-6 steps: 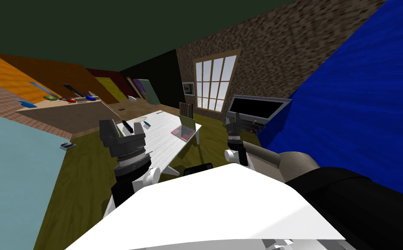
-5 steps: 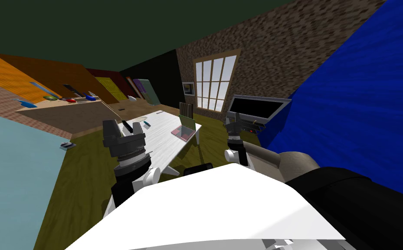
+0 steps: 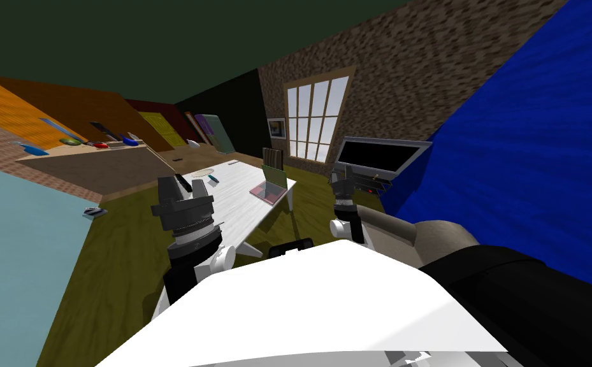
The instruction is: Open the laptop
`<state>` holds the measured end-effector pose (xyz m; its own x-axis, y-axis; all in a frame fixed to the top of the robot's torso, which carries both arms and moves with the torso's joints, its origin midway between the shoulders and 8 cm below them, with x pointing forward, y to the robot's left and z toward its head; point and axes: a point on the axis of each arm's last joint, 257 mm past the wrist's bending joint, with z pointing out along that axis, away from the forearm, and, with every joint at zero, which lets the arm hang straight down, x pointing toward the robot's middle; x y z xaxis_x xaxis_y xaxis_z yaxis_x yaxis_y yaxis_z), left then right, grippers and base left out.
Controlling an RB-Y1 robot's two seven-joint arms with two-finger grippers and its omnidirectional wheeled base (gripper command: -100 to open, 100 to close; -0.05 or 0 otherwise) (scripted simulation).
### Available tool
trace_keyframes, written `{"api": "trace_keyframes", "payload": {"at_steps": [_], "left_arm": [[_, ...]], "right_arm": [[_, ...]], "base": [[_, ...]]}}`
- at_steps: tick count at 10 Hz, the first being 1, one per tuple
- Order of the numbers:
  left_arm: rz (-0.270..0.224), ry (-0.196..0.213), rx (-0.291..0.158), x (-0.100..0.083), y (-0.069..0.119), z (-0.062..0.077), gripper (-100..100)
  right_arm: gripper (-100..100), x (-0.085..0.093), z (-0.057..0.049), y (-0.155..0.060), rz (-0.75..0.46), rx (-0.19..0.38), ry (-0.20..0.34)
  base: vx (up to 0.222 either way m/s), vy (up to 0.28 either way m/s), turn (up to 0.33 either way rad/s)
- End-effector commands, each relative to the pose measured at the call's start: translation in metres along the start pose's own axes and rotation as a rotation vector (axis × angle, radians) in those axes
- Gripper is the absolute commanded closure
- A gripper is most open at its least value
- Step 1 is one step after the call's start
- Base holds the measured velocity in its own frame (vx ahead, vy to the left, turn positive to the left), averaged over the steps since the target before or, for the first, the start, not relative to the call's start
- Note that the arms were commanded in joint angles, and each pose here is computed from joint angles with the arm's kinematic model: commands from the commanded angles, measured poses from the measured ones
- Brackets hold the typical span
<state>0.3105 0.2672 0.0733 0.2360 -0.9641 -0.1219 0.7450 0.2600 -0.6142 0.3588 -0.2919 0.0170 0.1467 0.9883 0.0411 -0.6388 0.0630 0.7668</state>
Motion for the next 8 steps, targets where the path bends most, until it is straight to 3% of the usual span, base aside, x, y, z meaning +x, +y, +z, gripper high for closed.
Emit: {"api": "trace_keyframes", "payload": {"at_steps": [1,3,4,6,8], "left_arm": [[0.000,0.000,0.000,0.000,0.000,0.000,0],[0.000,0.000,0.000,0.000,0.000,0.000,0],[0.000,0.035,-0.015,0.002,0.005,-0.001,-100],[-0.005,0.055,-0.039,0.000,0.012,-0.002,-100],[-0.025,0.060,-0.092,-0.009,0.026,-0.004,-100]], "right_arm": [[0,0.000,0.000,0.000,0.000,0.000,0.000],[0,0.000,0.000,0.000,0.000,0.000,0.000],[0,0.000,0.000,0.000,0.000,0.000,0.000],[0,0.000,0.000,0.000,0.000,0.001,0.000],[0,0.000,0.000,0.000,0.000,0.001,0.000]], "base": [[0.000,0.000,0.000],[0.000,0.000,0.000],[0.051,-0.041,0.069],[0.090,-0.087,0.078],[0.173,-0.151,0.138]]}}
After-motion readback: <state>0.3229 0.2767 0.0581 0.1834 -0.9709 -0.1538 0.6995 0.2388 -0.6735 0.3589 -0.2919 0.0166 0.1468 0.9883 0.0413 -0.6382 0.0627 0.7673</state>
